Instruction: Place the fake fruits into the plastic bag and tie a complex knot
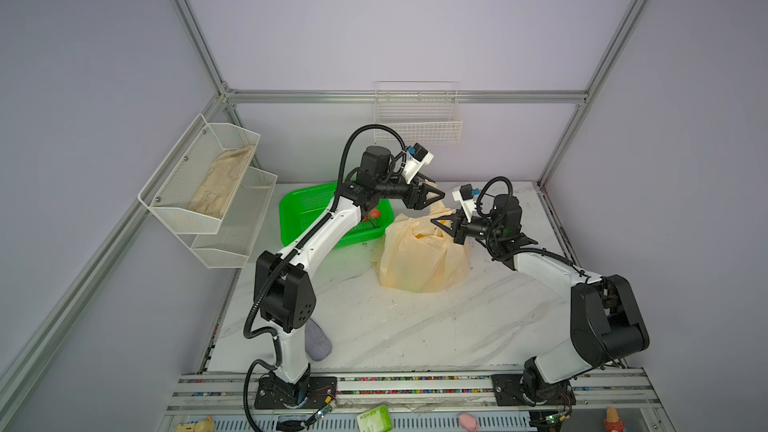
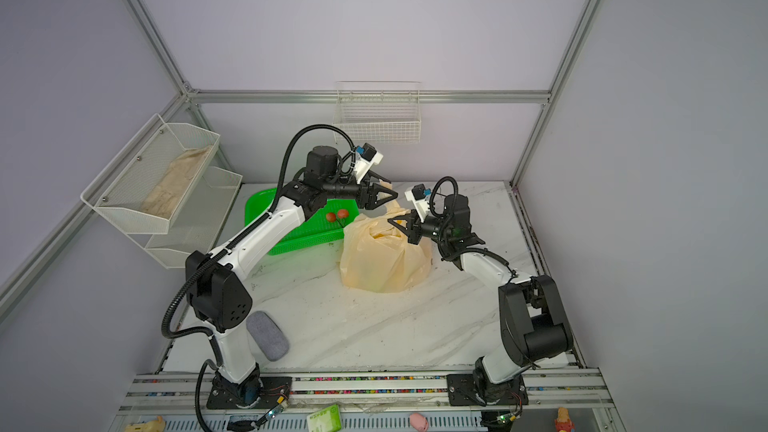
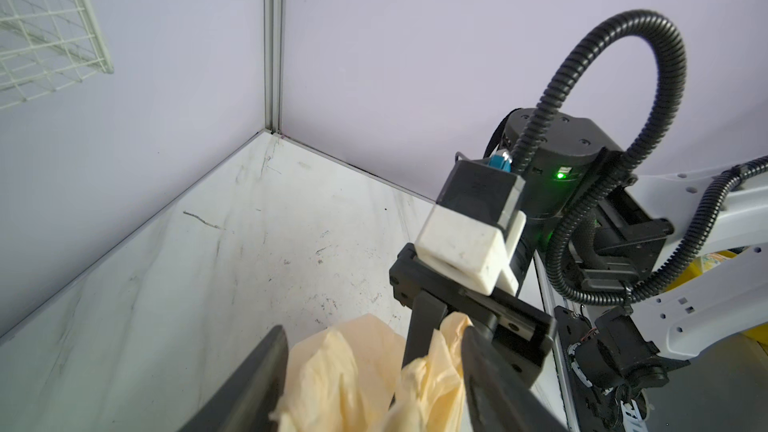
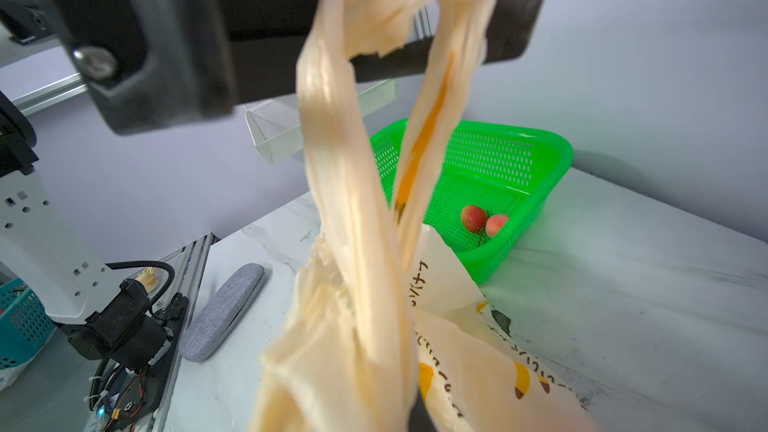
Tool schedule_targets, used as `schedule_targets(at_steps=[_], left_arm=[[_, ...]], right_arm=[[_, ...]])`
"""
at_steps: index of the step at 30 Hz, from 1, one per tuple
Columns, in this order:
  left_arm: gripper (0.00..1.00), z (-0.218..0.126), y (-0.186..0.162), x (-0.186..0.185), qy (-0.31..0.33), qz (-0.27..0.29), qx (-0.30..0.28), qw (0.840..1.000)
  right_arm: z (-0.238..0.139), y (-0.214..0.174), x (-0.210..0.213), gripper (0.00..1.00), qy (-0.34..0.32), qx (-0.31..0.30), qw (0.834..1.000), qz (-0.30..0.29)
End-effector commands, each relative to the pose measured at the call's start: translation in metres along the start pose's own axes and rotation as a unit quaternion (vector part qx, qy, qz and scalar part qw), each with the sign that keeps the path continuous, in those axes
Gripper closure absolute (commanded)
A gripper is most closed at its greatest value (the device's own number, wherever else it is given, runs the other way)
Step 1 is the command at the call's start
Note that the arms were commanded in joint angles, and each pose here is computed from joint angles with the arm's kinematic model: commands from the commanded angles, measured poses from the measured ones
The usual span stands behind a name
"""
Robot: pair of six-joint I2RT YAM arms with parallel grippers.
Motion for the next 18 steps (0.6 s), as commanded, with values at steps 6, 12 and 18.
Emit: schedule_targets(at_steps=[6, 12, 18], left_arm=[[0.75, -0.013, 0.04, -0.018, -0.01, 0.033, -0.047, 0.998], [1.0, -0.022, 0.03, -0.023, 0.009, 0.032, -0.064, 0.997], [1.0, -0.026, -0.006, -0.029, 0.04, -0.004, -0.12, 0.992]], right_arm=[[0.0, 0.004, -0.001, 1.0, -0.021, -0.008, 1.0, -0.003], [-0.002, 0.007, -0.013, 1.0, -0.069, -0.044, 0.993, 0.083], [0.0, 0.01, -0.005, 1.0, -0.067, -0.079, 0.986, 0.132]])
Point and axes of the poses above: each gripper's point midway between its finger pads, its own z axis out along the fingers, its own x axis along the line the jaws close on, y = z × x, the point moved 5 cm from there along -z, back along the fingers, and after that the axes turned 2 degrees about -z, right-handed, at the moved point
